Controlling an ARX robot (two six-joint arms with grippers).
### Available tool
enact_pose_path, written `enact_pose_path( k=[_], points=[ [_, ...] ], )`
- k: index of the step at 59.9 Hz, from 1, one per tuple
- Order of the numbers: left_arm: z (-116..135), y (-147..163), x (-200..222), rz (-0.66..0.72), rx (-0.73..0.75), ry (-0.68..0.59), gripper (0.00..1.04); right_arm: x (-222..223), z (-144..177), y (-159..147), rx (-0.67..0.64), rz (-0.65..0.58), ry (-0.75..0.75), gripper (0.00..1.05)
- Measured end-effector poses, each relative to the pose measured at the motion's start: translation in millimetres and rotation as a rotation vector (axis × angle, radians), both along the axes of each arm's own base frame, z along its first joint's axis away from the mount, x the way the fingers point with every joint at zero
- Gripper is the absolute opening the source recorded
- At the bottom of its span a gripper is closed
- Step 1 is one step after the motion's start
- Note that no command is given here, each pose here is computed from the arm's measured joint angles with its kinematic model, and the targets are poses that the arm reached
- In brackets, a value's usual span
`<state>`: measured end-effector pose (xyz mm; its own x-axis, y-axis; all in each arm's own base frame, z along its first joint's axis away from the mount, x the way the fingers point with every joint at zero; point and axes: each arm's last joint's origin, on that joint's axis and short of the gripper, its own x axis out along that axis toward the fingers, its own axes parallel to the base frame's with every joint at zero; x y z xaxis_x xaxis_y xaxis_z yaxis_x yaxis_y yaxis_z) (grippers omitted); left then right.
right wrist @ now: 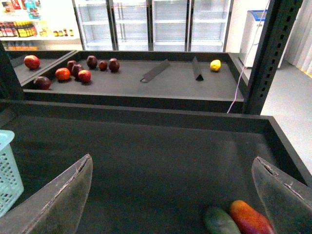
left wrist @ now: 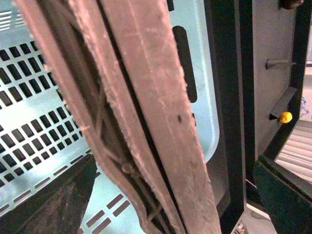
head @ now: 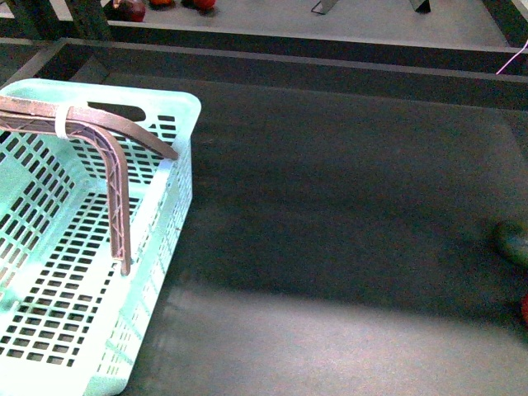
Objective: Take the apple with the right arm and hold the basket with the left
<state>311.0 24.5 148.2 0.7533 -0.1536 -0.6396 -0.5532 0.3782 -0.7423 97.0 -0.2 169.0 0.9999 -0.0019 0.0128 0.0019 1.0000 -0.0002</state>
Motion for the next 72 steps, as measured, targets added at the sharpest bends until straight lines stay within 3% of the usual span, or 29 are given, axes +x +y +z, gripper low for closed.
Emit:
enact_pose_path(
  k=[16, 34, 45, 57, 72],
  points=[
    [-15, 0, 8, -0.001, 0.023, 0.059, 0.97, 0, 0, 0, 0.000, 0.000, 0.000, 0.96],
    [-14, 1, 11, 0.005, 0.031, 0.059, 0.46, 0, 0, 0, 0.000, 0.000, 0.000, 0.96],
    [-9, -2, 11, 0.035, -0.009, 0.059, 0.22, 0, 0, 0, 0.000, 0.000, 0.000, 0.96],
    [-1, -6, 6, 0.042, -0.045, 0.068, 0.16, 0, 0, 0, 0.000, 0.000, 0.000, 0.96],
    [23, -11, -13, -0.009, 0.023, 0.029, 0.16, 0, 0, 0, 0.000, 0.000, 0.000, 0.96]
  ],
)
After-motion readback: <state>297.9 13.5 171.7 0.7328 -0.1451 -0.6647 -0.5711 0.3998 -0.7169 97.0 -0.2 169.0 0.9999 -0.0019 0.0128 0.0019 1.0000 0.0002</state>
